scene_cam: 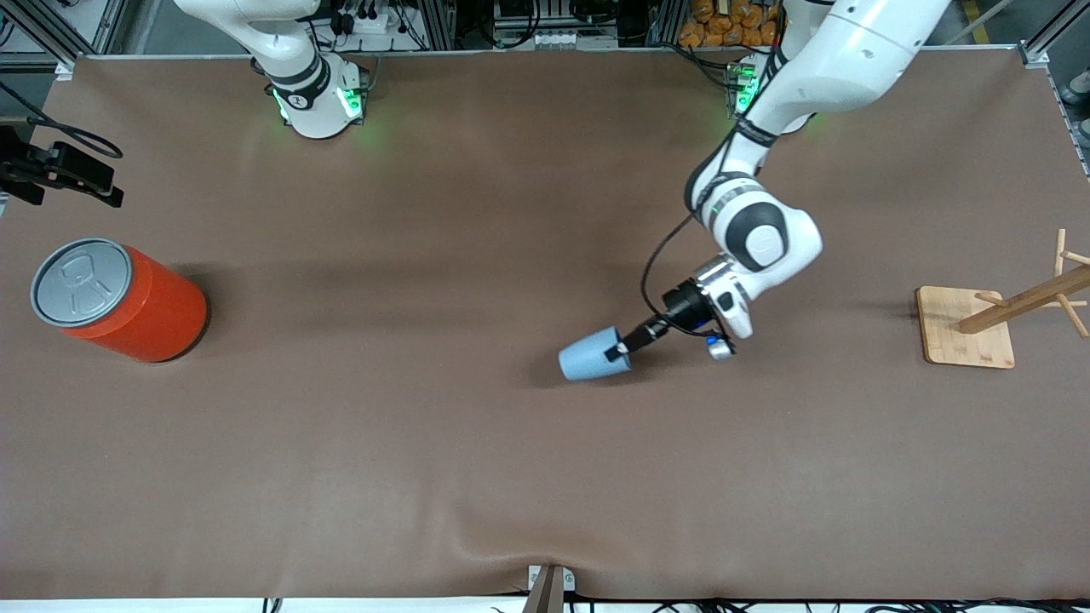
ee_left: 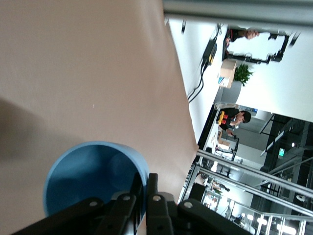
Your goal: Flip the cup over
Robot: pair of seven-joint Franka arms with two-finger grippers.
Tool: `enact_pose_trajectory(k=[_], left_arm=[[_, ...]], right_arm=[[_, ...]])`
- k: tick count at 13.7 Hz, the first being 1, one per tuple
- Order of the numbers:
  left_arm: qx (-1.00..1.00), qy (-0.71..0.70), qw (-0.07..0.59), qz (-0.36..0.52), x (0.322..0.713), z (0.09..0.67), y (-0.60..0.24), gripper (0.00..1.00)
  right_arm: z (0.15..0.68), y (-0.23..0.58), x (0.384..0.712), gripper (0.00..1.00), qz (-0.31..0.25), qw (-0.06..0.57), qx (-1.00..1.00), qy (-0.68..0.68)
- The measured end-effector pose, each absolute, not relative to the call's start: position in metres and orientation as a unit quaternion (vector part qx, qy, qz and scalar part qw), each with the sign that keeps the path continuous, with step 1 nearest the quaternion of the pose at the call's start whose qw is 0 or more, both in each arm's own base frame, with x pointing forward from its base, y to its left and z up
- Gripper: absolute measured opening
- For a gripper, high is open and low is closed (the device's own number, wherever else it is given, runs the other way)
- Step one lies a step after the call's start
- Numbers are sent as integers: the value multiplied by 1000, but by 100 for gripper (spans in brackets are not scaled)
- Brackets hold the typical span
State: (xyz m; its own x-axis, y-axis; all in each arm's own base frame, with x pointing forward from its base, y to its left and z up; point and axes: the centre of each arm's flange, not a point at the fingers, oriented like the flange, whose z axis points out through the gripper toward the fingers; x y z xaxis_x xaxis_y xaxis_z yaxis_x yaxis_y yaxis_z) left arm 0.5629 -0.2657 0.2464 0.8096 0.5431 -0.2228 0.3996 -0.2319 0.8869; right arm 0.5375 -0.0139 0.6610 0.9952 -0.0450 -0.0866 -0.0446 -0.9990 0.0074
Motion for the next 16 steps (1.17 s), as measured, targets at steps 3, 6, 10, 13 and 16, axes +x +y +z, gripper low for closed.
enact_pose_trajectory(k=[3, 6, 10, 13, 16], left_arm=[[801, 301, 512, 66, 592, 276, -213, 5], [835, 292, 460, 74, 615, 297, -156, 5], [893, 234, 374, 95, 624, 290, -88, 5], [936, 159, 293, 111, 631, 293, -52, 5], [966, 99, 220, 97, 632, 292, -29, 5]], right_arm=[[661, -18, 537, 100, -44, 3, 999, -26], [661, -18, 537, 100, -45, 3, 999, -26], [661, -18, 537, 100, -44, 3, 999, -26], [661, -18, 537, 100, -44, 3, 999, -26], [661, -18, 537, 100, -44, 3, 999, -27]])
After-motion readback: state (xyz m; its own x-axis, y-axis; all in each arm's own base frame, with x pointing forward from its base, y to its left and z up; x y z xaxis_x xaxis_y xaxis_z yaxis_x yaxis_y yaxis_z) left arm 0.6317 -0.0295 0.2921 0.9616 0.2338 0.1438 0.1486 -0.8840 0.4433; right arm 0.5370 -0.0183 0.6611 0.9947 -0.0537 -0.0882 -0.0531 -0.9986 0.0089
